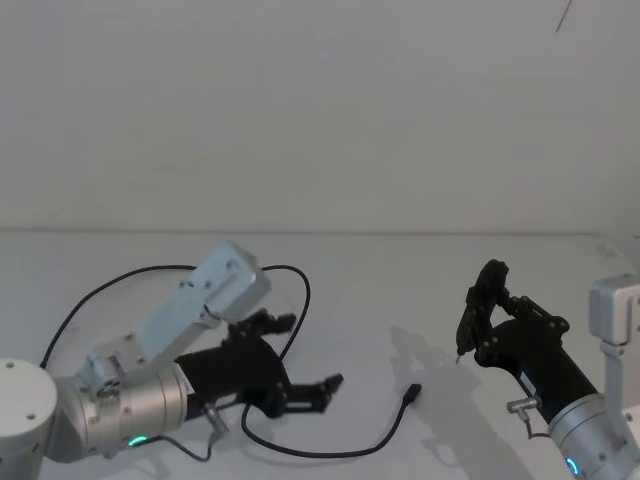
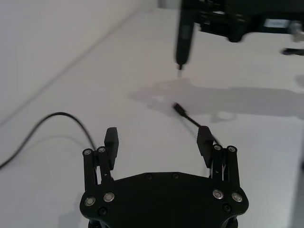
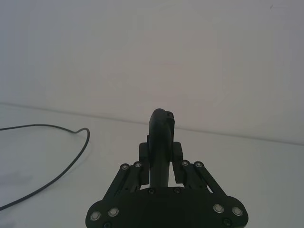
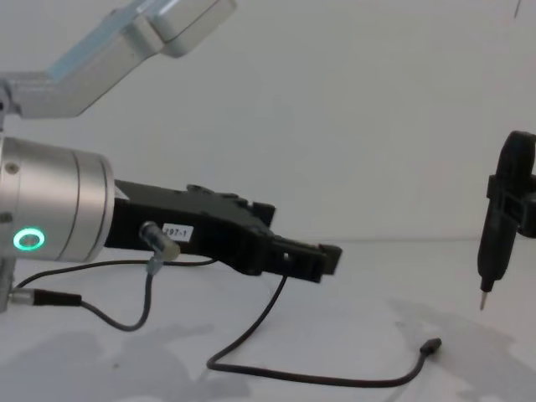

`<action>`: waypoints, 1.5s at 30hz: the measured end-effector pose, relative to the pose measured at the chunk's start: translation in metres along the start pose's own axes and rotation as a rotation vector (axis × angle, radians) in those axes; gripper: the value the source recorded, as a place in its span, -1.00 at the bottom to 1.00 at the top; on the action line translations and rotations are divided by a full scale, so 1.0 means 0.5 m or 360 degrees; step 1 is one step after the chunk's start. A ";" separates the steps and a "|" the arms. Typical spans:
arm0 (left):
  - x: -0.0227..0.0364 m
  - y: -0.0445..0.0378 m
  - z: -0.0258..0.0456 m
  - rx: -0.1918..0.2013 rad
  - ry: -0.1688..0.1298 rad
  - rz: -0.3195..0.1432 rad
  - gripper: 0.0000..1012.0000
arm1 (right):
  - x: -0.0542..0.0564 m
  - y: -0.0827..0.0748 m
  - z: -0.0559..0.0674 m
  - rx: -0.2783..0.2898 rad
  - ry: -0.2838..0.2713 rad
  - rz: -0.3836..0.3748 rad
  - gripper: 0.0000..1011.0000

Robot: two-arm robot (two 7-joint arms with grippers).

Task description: Pick up the data cable with the one hand.

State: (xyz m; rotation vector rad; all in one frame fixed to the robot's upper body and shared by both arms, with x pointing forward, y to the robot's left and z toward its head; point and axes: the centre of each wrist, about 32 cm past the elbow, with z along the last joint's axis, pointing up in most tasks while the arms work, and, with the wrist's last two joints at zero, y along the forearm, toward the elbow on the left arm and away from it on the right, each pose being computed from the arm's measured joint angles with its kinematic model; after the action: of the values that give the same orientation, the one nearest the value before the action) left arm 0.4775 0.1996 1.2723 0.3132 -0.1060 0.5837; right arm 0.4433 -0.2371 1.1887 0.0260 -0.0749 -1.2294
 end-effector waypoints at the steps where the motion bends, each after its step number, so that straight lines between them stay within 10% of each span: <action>1: 0.000 0.000 0.004 0.0013 0.0003 -0.0023 0.98 | 0.000 0.000 0.000 0.0000 0.0000 0.0000 -0.45; 9: -0.014 -0.006 0.036 0.0168 0.0044 -0.0173 0.98 | 0.000 0.000 0.000 0.0000 0.0000 0.0000 -0.45; 19: -0.038 -0.021 0.042 0.0277 0.0091 -0.0196 0.98 | 0.000 0.000 0.000 0.0000 0.0000 0.0000 -0.45; 45: -0.071 -0.099 0.001 0.0416 0.0124 -0.0123 0.98 | 0.000 0.000 0.000 0.0000 0.0000 0.0000 -0.45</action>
State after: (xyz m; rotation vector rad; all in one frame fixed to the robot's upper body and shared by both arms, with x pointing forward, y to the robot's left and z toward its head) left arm 0.4755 0.1418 1.2533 0.5451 0.0584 0.5328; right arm 0.4433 -0.2371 1.1887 0.0261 -0.0749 -1.2294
